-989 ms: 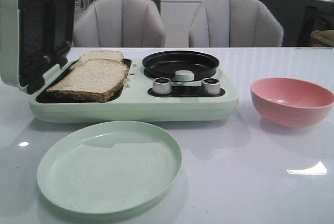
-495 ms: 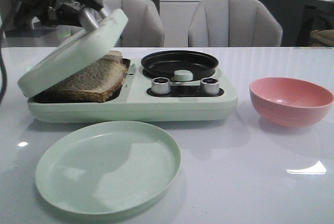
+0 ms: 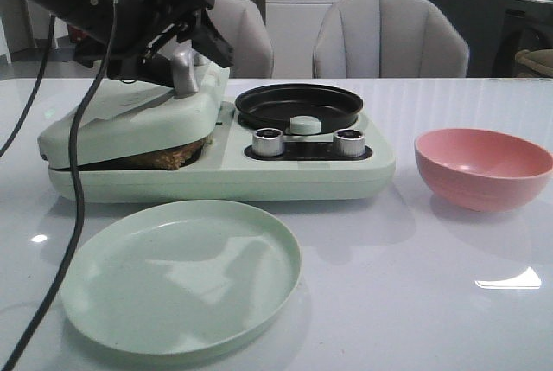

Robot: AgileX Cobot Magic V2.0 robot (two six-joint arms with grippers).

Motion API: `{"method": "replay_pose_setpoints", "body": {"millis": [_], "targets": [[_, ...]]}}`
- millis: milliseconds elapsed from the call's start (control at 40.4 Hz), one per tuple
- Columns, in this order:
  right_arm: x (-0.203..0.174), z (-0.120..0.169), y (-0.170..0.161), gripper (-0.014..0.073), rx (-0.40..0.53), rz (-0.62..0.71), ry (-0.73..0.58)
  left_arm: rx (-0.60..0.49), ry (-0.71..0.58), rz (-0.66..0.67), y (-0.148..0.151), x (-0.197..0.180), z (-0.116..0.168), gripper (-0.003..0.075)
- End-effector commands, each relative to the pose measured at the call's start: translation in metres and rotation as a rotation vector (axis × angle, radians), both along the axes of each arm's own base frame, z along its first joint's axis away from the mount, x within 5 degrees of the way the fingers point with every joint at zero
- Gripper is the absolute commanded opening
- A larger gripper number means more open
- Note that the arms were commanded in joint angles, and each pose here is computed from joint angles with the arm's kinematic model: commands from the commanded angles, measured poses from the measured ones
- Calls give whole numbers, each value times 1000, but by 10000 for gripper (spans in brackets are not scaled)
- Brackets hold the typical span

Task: Make breakfast with bread and shrimp
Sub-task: 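Swing the press lid down over the bread with the left gripper, then release the lid handle and raise the left gripper away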

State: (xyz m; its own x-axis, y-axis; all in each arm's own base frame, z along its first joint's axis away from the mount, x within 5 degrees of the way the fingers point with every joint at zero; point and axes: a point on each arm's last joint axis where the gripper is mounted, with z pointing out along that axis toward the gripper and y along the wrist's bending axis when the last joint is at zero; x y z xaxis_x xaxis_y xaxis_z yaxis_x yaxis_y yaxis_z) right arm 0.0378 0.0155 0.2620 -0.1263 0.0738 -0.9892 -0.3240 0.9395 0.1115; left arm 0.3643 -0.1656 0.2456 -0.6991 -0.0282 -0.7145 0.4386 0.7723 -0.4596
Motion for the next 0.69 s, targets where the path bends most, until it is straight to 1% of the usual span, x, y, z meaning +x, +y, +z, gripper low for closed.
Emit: {"method": "replay_pose_setpoints", "body": {"millis": [0,99,223,322,346,470,544,668], "targets": [[1,16,-1,459,21,-13,-95,-48,-59,-31,-4,-8,30,578],[1,16,-1,459,21,-13,-95,-45,-62,-63,-6,-10,32,578],[1,16,-1,459,21,-13,-95,10,-104,-98,-3,-15,45,576],[1,16,-1,459,21,-13,-95,111,-151,-101,5,-23,61,576],[1,16,-1,459,21,-13,-95,159,-166,-105,8,-25,65,576],[1,16,-1,459,21,-13,-95,290,-206,-78,22,-38,87,575],[1,16,-1,459,21,-13,-95,351,-228,-51,32,-50,103,575],[1,16,-1,459,21,-13,-95,403,-256,-26,46,-75,129,574]]}}
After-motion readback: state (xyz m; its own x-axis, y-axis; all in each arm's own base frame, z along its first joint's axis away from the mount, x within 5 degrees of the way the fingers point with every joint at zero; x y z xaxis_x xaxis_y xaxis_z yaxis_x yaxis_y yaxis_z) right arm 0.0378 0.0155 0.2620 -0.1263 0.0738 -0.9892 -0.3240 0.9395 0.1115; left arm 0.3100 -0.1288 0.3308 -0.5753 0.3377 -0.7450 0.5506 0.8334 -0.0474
